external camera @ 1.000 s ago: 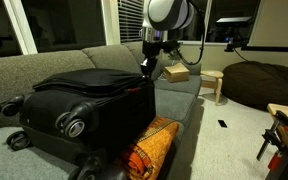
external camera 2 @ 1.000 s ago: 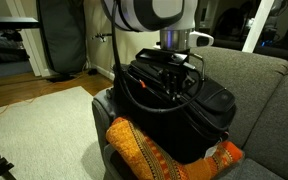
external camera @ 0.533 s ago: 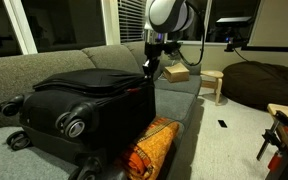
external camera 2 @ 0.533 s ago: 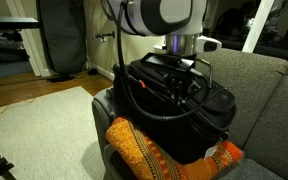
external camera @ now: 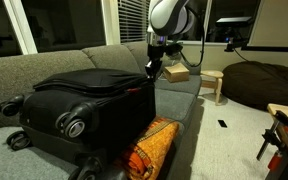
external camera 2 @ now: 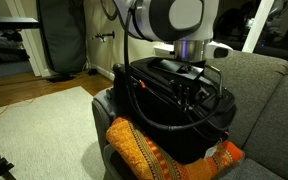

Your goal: Slide the zip to the right

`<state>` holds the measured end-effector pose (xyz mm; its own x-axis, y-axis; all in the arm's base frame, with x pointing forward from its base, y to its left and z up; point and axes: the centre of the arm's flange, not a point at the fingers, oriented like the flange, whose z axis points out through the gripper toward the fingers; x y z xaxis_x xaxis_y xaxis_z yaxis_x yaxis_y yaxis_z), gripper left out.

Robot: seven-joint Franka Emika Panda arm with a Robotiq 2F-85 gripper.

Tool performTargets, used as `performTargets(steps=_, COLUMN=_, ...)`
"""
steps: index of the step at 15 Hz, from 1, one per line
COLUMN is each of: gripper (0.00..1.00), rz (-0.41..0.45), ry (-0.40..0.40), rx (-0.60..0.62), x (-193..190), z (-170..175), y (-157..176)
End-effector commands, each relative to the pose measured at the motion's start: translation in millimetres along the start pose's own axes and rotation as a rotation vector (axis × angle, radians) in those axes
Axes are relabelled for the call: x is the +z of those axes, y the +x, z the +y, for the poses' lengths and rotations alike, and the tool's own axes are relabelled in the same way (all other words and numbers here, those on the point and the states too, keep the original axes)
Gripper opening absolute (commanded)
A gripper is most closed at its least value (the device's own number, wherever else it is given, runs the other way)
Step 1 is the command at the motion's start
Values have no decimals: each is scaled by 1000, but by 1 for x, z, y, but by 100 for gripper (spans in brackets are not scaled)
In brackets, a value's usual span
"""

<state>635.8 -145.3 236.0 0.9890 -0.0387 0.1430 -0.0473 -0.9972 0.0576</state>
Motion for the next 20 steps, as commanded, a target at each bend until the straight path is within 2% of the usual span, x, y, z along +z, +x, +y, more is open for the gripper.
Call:
performTargets(steps=1, gripper=7, rz=-5, ry=-12, rx=59, x=1, z=28, y=6)
performTargets(steps=12, gripper=7, rz=-17, ry=-16, rx=99, x=10, z=44, y=-4)
performTargets(steps=13, gripper=43, rz=-18, ry=-14, rx=101, x=10, z=44, y=-4)
performTargets(steps=14, gripper=44, rz=-18, ry=-15, rx=103, x=9, z=43, y=-5)
performTargets(steps=16, gripper=55, rz=-19, ry=-21, rx=111, x=7, z=46, y=-9)
performTargets(steps=20, gripper=81, rz=-15, ry=-24, rx=113, x=0, z=45, y=-19)
